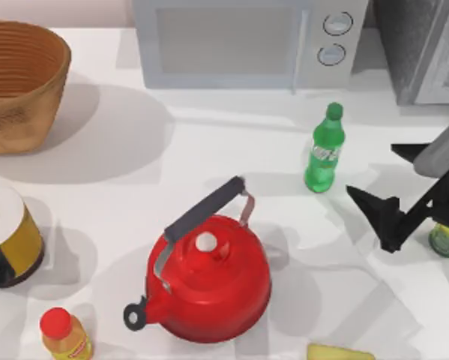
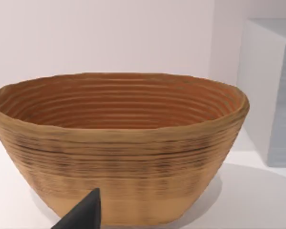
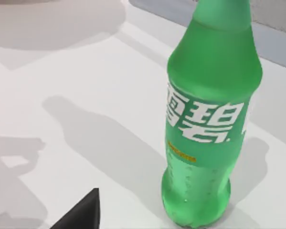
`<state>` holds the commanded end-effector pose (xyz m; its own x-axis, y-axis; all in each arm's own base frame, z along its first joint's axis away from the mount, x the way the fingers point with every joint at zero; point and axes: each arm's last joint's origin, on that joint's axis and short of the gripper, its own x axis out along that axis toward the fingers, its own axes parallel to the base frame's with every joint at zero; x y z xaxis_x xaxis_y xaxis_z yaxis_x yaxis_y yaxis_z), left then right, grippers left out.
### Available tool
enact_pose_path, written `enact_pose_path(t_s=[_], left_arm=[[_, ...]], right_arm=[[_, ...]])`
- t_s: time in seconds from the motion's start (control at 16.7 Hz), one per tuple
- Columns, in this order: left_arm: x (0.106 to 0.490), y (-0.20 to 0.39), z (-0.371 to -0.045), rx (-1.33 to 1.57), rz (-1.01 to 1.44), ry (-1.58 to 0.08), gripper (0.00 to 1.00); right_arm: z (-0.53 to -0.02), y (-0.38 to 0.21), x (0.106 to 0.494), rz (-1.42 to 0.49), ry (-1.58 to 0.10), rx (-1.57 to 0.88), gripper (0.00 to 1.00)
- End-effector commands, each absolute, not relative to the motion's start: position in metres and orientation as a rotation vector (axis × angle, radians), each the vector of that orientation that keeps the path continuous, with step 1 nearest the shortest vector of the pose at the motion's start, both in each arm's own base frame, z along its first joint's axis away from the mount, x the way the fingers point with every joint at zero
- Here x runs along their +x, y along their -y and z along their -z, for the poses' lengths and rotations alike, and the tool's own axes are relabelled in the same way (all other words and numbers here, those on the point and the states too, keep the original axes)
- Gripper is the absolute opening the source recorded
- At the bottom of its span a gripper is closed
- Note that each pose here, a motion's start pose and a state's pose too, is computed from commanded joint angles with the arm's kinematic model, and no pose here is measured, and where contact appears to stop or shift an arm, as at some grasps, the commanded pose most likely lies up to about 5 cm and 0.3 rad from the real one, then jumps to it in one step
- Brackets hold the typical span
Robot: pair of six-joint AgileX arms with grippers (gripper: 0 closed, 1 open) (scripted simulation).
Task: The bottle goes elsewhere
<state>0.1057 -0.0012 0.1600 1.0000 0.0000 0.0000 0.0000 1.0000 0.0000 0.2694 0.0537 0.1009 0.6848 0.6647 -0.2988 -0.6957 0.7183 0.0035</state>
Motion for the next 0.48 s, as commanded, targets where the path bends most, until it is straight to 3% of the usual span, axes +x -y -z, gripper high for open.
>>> enact_pose_path(t_s=[0.48], left_arm=[[0.106,0.001,-0.16,0.0,0.0,0.0,1.0]], right_arm=[[-0.105,-0.089,0.301,-0.771,-0.278,-0.114,1.0]])
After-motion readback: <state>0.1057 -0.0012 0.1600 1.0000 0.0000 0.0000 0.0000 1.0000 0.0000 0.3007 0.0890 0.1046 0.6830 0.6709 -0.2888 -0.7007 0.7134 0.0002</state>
